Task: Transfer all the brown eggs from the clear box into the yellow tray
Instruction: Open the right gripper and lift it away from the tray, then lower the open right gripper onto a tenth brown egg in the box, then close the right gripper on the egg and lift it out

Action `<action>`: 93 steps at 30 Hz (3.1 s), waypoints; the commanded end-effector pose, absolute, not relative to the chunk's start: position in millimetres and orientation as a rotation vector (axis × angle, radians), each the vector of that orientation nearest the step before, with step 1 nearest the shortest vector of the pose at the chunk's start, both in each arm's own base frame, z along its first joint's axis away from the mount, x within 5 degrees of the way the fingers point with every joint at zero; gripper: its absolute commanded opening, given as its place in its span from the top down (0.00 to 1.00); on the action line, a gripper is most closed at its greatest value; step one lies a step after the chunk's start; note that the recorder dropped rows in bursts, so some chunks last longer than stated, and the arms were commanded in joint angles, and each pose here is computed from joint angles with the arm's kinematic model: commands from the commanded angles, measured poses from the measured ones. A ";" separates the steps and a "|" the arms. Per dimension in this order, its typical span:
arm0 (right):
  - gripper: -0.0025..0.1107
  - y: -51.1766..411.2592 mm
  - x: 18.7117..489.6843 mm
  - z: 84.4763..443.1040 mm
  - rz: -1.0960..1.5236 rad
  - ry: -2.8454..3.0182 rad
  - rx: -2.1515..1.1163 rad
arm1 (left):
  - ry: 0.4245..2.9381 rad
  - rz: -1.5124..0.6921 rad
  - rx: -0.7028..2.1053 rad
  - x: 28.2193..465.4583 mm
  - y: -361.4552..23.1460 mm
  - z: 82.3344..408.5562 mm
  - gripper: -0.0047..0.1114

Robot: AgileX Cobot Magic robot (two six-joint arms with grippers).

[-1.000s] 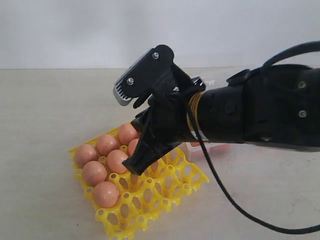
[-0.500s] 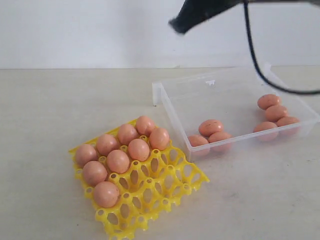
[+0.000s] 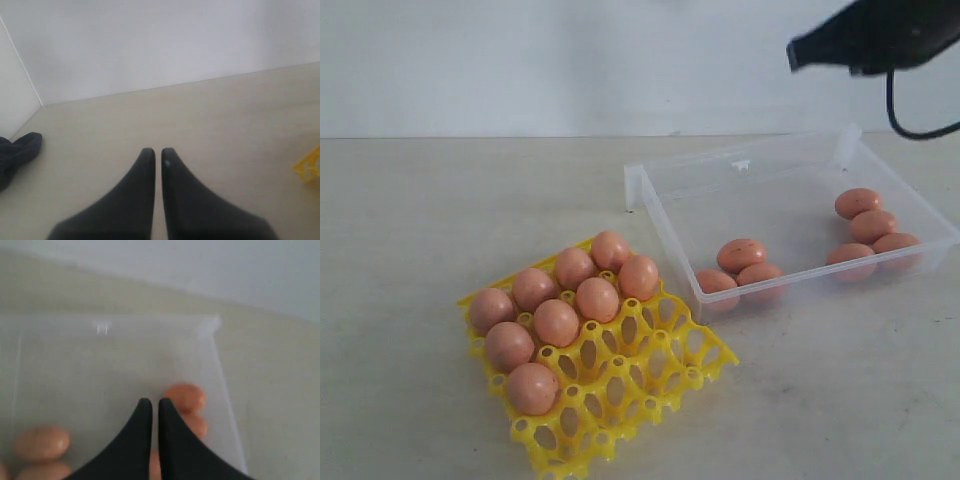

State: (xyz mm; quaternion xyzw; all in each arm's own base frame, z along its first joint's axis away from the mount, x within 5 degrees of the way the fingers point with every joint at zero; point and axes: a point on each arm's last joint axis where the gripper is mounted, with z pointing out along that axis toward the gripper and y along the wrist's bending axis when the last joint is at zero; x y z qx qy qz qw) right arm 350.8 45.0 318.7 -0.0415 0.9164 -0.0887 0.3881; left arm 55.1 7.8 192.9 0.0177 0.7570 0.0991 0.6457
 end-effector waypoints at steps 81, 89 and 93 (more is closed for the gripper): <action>0.98 -57.5 458.2 177.6 0.076 2.465 -0.479 | 1.719 0.218 0.040 55.0 7.5 192.2 0.92; 0.98 -45.6 444.8 175.8 0.326 2.602 -0.385 | 1.719 0.218 0.040 55.0 7.5 192.2 0.92; 0.98 -42.5 441.3 194.0 0.356 2.564 -0.349 | 1.719 0.218 0.040 55.0 7.5 192.2 0.92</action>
